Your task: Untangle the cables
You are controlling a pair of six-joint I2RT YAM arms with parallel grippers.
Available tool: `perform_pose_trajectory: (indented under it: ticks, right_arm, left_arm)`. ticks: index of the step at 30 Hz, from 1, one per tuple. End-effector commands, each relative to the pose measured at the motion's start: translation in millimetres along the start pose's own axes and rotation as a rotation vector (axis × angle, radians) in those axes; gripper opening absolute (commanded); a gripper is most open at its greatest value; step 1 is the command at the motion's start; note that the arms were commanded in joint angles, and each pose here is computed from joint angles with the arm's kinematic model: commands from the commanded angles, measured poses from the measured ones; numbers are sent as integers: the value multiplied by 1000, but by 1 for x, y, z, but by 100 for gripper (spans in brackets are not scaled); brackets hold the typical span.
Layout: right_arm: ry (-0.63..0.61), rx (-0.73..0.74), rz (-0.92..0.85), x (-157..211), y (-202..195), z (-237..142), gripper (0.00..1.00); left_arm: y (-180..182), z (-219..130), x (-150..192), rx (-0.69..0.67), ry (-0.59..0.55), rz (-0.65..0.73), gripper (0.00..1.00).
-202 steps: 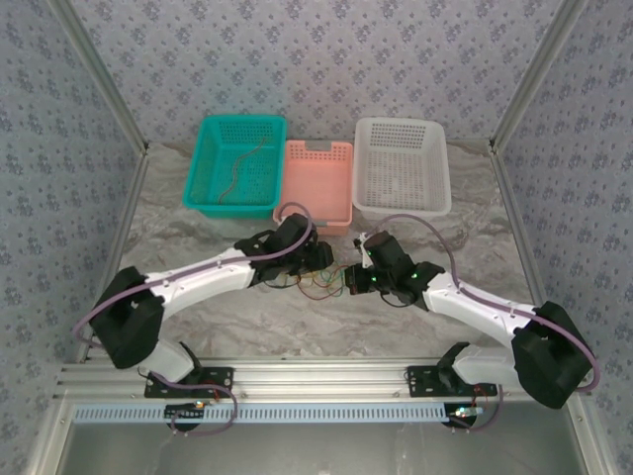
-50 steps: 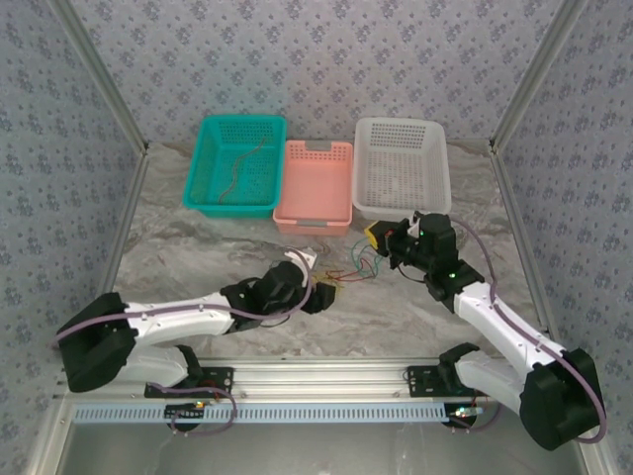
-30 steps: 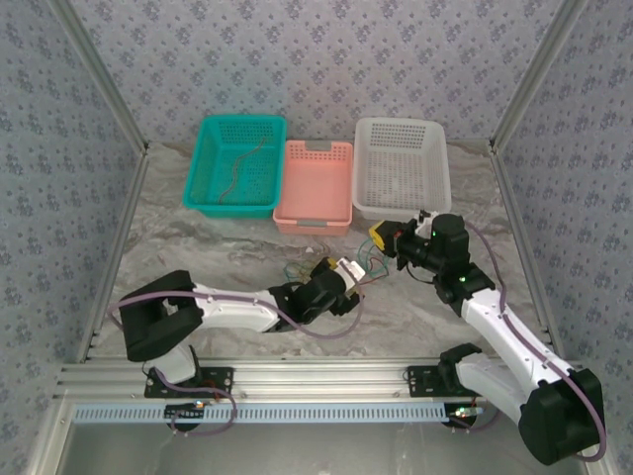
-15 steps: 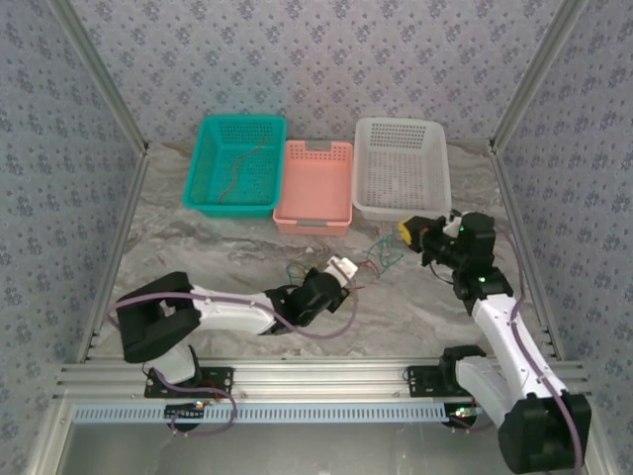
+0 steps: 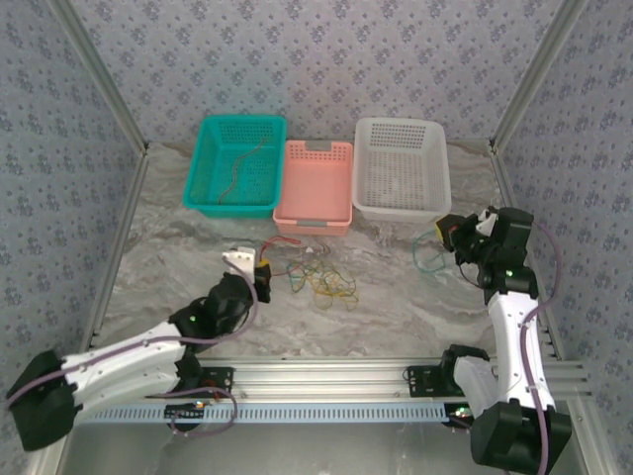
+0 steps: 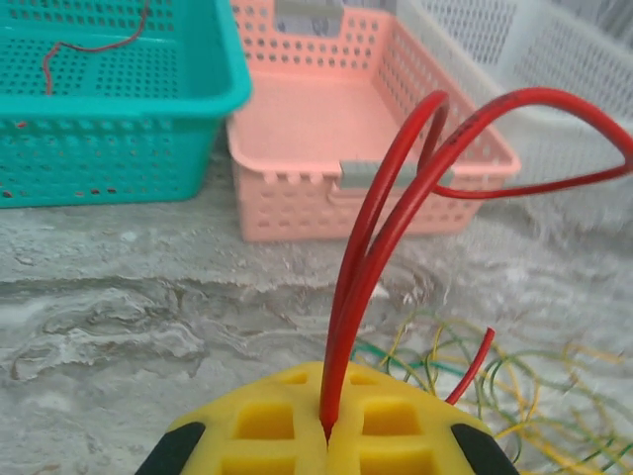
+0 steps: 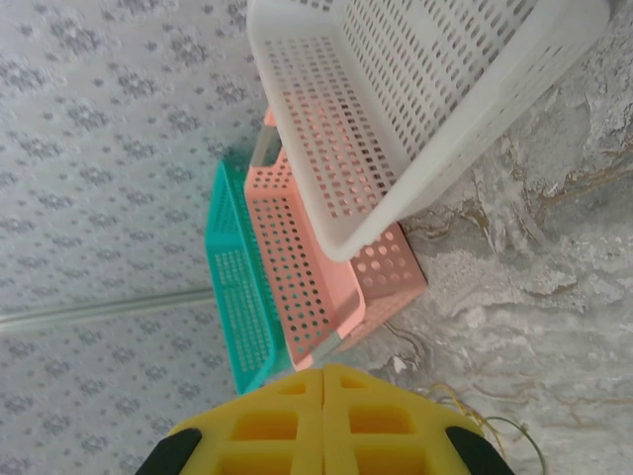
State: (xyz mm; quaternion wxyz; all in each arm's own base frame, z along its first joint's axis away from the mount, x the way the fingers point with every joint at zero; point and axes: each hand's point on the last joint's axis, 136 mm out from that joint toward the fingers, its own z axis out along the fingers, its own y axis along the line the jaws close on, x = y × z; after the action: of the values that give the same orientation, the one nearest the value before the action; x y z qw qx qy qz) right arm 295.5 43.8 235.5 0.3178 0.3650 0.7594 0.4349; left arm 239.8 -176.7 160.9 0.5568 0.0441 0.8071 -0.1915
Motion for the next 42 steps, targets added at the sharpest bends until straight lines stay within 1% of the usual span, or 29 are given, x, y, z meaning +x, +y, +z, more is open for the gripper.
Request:
perform_pose_trajectory:
  ticks: [1,4,7,13,17,18,19,21,24,25,28,31,35,36,39,42]
  right_arm:
    - [10,-7,-105,1,17,-4,0]
    - [34,-56,-175,9,41,-6,0]
    - [63,-116,-236,20,66,-8,0]
    - [161,-240,-341,50,113,-6,0]
    - [231,-277,-408,74,131,-3,0]
    - [244,-285,-417,79,134,-2,0]
    - [256,-295,-425,83,136,-1,0]
    - [290,-324,-441,93,140,1,0]
    - [337,-375,-460,104,146,3,0]
    - [350,-390,-462,106,148,4,0]
    - [392,-435,-487,116,156,4,0]
    - [451,-467,-512,129,161,7,0]
    - [563,-534,-533,150,169,10,0]
    - [588,-538,-534,154,169,12,0]
    - [635,-552,-520,162,170,17,0]
    - [671,-559,-504,170,172,20,0]
  left_arm:
    - [15,-9,-5,-4,29,-83,0]
    - [15,-14,-9,24,45,-109,0]
    - [8,-9,-4,39,90,-109,0]
    - [-9,24,24,29,262,-100,0]
    - [-14,45,42,-12,355,-95,1]
    - [-14,48,45,-18,366,-98,6]
    - [-14,49,45,-21,368,-101,16]
    - [-15,50,42,-31,373,-113,53]
    - [-19,44,27,-30,348,-119,80]
    - [-21,41,20,-21,335,-124,84]
    - [-35,30,-6,37,293,-141,85]
    - [-57,20,-30,152,262,-160,81]
    - [-112,8,-54,438,258,-177,74]
    - [-126,4,-58,515,259,-177,74]
    - [-155,-1,-67,665,262,-162,75]
    - [-172,0,-66,749,283,-119,76]
